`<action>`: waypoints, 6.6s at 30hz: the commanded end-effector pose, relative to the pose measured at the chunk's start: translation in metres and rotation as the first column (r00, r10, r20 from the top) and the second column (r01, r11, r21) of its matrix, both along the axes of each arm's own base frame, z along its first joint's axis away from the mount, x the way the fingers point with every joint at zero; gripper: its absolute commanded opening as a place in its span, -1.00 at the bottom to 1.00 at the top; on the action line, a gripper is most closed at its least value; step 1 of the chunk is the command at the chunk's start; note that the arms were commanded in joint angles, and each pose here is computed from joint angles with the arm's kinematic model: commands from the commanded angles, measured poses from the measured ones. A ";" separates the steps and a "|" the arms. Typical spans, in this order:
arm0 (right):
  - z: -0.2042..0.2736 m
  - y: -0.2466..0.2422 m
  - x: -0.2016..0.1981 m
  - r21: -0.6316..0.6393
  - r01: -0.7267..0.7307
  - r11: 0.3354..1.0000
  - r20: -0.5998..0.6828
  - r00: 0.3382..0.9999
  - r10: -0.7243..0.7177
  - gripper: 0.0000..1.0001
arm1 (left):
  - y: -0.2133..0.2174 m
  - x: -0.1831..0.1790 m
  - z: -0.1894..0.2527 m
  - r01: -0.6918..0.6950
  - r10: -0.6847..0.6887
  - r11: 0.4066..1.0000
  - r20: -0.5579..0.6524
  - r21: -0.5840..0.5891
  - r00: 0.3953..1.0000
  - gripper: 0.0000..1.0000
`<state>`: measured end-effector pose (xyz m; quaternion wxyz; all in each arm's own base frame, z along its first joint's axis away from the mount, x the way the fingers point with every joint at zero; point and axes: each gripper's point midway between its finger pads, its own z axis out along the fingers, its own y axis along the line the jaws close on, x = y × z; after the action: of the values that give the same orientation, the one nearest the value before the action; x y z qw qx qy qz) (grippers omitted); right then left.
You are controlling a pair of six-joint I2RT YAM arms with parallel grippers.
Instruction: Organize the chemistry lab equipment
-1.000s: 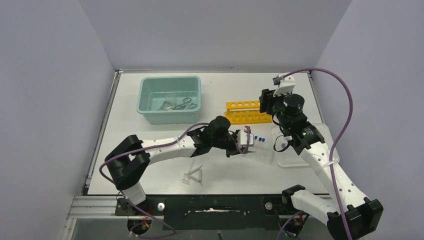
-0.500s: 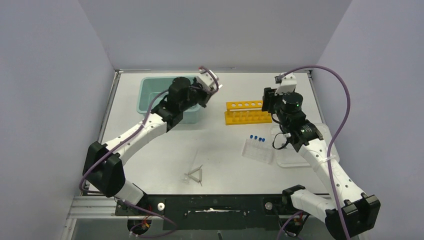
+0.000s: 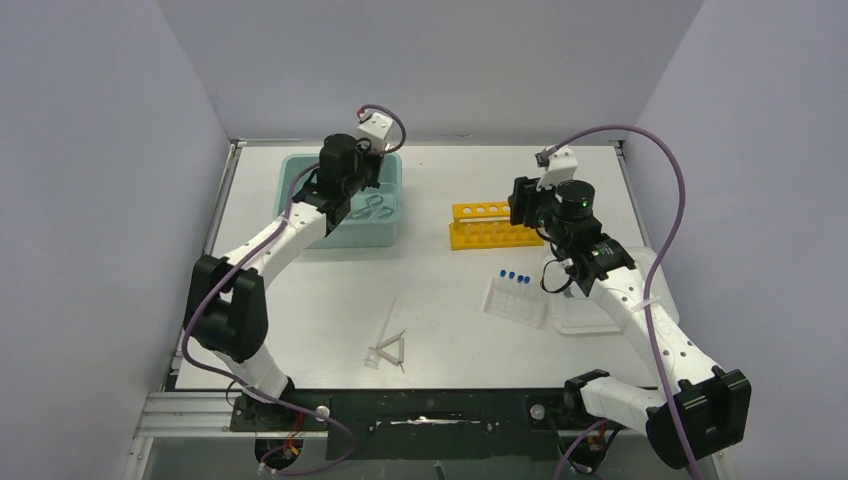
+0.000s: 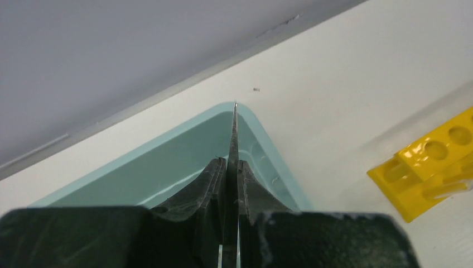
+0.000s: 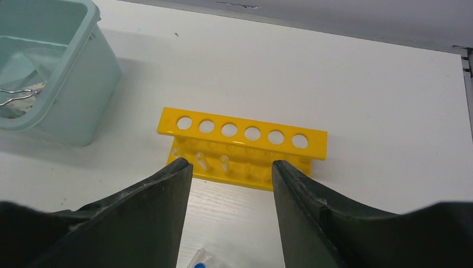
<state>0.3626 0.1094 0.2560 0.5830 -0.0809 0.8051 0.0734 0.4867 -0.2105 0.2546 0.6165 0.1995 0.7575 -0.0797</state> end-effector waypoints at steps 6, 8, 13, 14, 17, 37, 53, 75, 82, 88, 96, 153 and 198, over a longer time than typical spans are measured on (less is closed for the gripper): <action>0.007 0.004 0.005 0.013 -0.020 1.000 0.035 0.999 0.020 0.12 | 0.021 0.016 -0.054 0.129 -0.130 0.992 -0.040 -0.009 0.991 -1.00; 0.007 0.005 0.005 0.012 -0.024 1.000 0.032 0.999 0.023 0.12 | 0.017 0.017 -0.070 0.160 -0.160 0.987 -0.071 -0.015 0.984 -1.00; 0.005 0.003 0.006 0.007 -0.018 1.000 0.025 1.000 0.018 0.13 | 0.017 0.023 -0.105 0.163 -0.161 0.987 -0.131 0.007 0.978 -1.00; 0.004 0.003 0.005 0.005 -0.018 1.000 0.024 1.000 0.018 0.13 | 0.017 0.024 -0.113 0.164 -0.160 0.986 -0.148 0.014 0.976 -1.00; 0.003 0.001 0.005 -0.002 -0.009 1.000 0.019 1.000 0.009 0.13 | 0.018 0.024 -0.130 0.167 -0.159 0.986 -0.188 0.028 0.969 -1.00; 0.003 0.000 0.005 -0.005 -0.009 1.000 0.015 1.000 0.009 0.14 | 0.021 0.025 -0.151 0.163 -0.145 0.986 -0.266 0.047 0.953 -0.38; 0.008 0.012 -0.004 0.024 -0.080 0.997 0.019 0.997 0.079 0.16 | 0.033 0.014 -0.015 0.029 -0.029 0.999 -0.010 -0.032 1.000 0.49; -0.042 0.030 0.016 -0.008 -0.024 1.000 -0.090 0.996 0.023 0.53 | -0.017 -0.178 -0.071 -0.333 0.286 0.941 -0.374 -0.064 0.882 0.11; -0.059 0.037 0.016 0.005 -0.058 0.998 -0.129 0.990 0.058 0.52 | -0.022 -0.204 -0.139 -0.327 0.265 0.945 -0.536 -0.022 0.801 0.11; -0.059 0.036 0.018 0.000 -0.056 0.998 -0.128 0.990 0.056 0.52 | -0.024 -0.224 -0.173 -0.279 0.254 0.959 -0.609 0.055 0.752 0.04; -0.069 0.036 0.014 0.020 -0.051 0.999 -0.149 0.987 0.053 0.52 | -0.022 -0.258 -0.194 -0.232 0.207 0.971 -0.701 0.062 0.683 -0.22; -0.060 0.019 0.014 0.114 -0.029 0.993 -0.120 0.992 0.043 0.50 | -0.032 -0.263 -0.198 -0.160 0.220 0.975 -0.756 0.154 0.616 -0.93; -0.070 -0.006 0.017 0.116 0.005 0.993 -0.141 0.990 0.012 0.50 | 0.078 0.047 -0.055 -0.449 0.348 0.720 -0.285 -0.529 0.893 -0.99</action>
<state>0.3699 0.1039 0.1734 0.5007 -0.0408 0.8562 0.1206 0.5205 -0.1266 0.1871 0.5529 -0.1715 0.7973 -0.1709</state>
